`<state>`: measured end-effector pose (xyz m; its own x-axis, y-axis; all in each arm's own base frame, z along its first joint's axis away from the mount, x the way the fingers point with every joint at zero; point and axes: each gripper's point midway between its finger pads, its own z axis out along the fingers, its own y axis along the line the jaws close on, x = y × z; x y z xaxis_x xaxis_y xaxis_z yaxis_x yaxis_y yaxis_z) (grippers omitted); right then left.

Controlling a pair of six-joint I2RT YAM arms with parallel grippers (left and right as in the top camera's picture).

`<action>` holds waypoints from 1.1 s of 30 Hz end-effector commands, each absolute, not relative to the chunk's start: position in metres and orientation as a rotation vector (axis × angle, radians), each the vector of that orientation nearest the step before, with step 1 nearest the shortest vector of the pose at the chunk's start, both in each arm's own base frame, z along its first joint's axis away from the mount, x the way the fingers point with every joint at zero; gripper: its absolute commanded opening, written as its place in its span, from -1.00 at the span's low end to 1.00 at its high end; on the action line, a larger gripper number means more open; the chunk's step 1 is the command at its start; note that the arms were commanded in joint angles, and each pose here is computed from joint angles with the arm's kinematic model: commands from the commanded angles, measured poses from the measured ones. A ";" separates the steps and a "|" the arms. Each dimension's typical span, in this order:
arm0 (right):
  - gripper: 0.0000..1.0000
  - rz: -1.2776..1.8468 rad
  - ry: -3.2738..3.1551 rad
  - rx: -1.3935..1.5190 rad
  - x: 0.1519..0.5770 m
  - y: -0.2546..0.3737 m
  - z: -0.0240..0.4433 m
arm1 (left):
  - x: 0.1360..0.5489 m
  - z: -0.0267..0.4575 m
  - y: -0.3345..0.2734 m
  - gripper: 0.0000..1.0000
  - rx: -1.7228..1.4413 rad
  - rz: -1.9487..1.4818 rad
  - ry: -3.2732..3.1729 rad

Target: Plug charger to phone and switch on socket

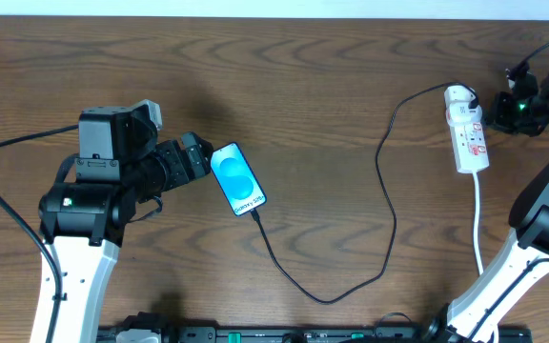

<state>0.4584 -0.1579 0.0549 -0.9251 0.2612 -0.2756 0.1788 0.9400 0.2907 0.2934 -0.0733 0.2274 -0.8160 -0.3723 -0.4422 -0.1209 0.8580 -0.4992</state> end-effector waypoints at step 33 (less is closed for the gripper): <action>-0.98 0.337 2.751 0.110 0.461 -0.152 0.022 | 0.296 0.236 -0.072 0.88 -0.352 -0.612 2.462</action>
<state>0.4623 -0.1624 0.0284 -0.9285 0.1283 -0.3484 0.0540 0.9751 0.2152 0.2934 -0.0733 0.2274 -0.8160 -0.3723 -0.4422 -0.1209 0.8580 -0.4992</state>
